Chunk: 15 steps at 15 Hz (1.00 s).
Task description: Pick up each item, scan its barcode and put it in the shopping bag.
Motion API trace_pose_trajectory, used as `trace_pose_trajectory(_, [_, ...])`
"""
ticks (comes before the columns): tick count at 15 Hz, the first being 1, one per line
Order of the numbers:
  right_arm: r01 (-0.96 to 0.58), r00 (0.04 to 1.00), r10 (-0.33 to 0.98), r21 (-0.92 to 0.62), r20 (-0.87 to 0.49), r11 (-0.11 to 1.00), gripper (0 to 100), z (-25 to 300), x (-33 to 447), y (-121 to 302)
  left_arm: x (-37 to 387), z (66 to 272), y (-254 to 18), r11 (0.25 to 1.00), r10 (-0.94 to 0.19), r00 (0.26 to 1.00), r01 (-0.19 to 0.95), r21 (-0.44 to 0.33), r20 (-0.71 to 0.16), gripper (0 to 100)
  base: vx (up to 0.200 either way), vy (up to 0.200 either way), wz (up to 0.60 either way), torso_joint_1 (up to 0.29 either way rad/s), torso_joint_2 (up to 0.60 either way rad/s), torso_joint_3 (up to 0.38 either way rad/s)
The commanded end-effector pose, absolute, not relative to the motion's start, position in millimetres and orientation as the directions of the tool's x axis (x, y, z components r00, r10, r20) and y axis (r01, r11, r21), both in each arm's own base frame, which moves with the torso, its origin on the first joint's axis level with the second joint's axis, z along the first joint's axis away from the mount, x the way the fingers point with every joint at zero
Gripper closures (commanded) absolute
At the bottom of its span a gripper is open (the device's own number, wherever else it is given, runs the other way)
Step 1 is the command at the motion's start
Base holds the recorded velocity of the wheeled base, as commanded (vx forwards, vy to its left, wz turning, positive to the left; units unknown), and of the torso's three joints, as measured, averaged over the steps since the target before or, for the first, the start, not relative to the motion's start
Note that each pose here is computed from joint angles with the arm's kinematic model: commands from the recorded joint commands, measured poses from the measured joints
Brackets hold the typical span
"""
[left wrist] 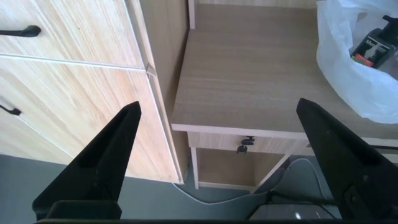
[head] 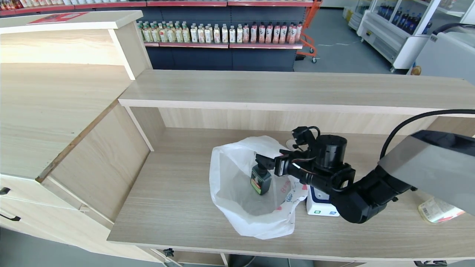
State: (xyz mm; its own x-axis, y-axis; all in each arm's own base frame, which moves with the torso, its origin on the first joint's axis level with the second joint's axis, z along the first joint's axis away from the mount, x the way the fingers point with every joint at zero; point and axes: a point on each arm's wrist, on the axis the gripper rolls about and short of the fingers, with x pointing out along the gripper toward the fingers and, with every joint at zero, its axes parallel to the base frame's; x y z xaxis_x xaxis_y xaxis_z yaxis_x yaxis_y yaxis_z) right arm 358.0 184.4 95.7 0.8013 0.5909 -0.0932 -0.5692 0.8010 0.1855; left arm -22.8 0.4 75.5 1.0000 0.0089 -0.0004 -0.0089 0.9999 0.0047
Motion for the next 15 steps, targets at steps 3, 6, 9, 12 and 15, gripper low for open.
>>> trace_pose_trajectory(3, [-0.576,0.802,0.597,0.251,-0.011,0.778,0,149.5,324.7,167.8,-22.8,75.5,0.5,1.000,0.008,1.000,-0.008,0.005,0.000,0,0.000,0.000,0.00,0.000,0.00,0.000])
trace_pose_trajectory(6, [-0.565,0.810,0.587,0.262,-0.009,0.783,0,164.1,283.1,145.5,-22.8,75.5,0.5,1.000,0.008,1.000,-0.008,0.005,0.000,0,0.000,0.000,0.00,0.000,0.00,0.000])
trace_pose_trajectory(9, [-0.483,0.875,0.485,0.083,-0.003,0.872,0,176.6,224.2,92.3,-22.8,75.5,0.4,1.000,0.009,1.000,-0.009,0.005,0.000,0,0.000,0.000,0.00,0.000,0.00,0.000])
trace_pose_trajectory(12, [-0.226,0.968,0.227,0.021,-0.109,0.974,0,188.0,192.6,38.8,-22.8,75.5,0.5,1.000,0.008,1.000,-0.008,0.005,0.000,0,0.000,0.000,0.00,0.000,0.00,0.000])
trace_pose_trajectory(15, [0.060,0.943,-0.104,-0.143,-0.316,0.988,0,178.2,143.7,7.1,-22.8,75.5,0.4,1.000,0.009,1.000,-0.009,0.005,0.000,0,0.000,0.000,0.00,0.000,0.00,0.000])
